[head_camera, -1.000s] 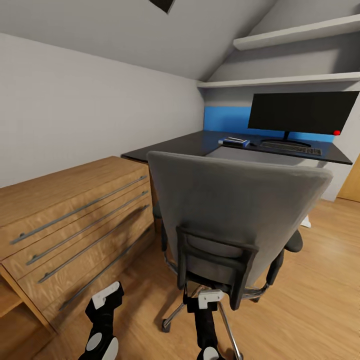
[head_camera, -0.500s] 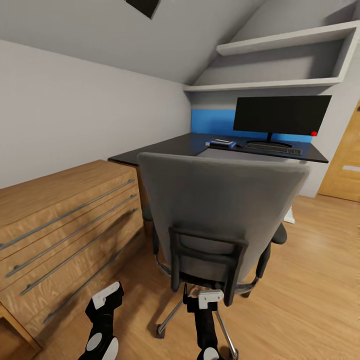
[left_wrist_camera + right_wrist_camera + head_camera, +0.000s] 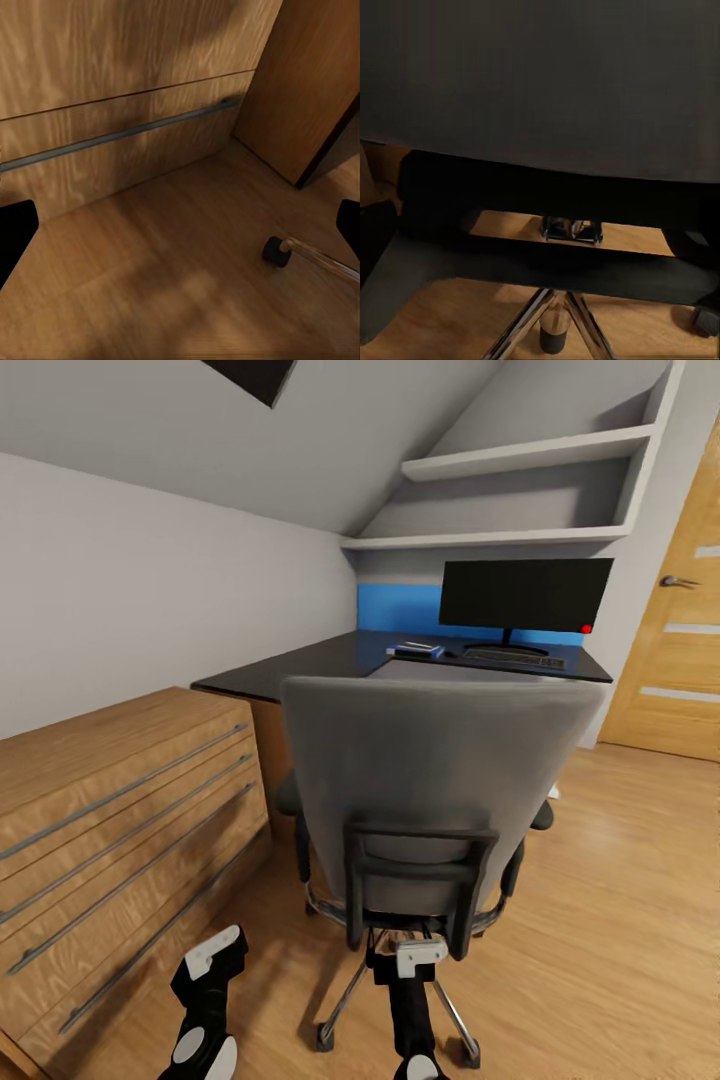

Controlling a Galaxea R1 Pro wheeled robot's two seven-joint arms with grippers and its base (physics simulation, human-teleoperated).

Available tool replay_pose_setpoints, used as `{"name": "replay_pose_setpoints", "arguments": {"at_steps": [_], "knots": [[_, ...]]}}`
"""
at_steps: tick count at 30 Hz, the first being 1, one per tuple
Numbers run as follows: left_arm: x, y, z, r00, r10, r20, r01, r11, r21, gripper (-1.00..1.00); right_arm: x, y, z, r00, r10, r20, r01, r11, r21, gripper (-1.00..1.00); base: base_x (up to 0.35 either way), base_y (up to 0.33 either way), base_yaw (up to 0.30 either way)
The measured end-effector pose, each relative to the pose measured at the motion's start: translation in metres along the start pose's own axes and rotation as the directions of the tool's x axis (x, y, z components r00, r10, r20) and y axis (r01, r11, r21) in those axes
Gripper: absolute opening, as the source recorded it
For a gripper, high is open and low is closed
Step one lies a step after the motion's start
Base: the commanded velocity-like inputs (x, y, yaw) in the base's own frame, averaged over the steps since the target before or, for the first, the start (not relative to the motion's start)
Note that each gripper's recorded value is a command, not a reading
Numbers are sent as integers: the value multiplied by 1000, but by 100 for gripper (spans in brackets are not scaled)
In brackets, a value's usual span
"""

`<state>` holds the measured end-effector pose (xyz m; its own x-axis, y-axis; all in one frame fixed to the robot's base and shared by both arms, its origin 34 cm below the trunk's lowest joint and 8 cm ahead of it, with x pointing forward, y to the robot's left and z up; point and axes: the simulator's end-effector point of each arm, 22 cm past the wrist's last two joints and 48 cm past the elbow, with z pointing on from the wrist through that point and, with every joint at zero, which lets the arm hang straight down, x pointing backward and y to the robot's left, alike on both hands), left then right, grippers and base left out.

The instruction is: In the bedroom, organize the workspace by keeping the computer under the desk, ensuring the monitor is on the desk, placing the keyboard on the desk next to the monitor, placing the mouse on the desk next to the keyboard, moving the folder from the swivel chair onto the desk next to the mouse, stacking the notebook on top of the folder with the pen on top of the notebook, and positioning the swivel chair next to the desk.

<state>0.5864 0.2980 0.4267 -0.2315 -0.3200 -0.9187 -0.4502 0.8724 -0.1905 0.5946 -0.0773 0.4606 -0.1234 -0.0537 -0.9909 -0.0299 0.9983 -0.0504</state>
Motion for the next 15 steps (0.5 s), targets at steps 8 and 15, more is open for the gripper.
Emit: {"name": "replay_pose_setpoints", "arguments": {"at_steps": [8,15], "knots": [[2,-3,0,1000,1,-4,-1,1000,16,100,0,1,0,1000,-2,1,2,1000,-3,100,-213,5,-9],[2,-5,0,1000,1,-4,-1,1000,24,100,2,2,-1,1000,-8,-2,8,1000,-8,100,-307,1,-1]]}}
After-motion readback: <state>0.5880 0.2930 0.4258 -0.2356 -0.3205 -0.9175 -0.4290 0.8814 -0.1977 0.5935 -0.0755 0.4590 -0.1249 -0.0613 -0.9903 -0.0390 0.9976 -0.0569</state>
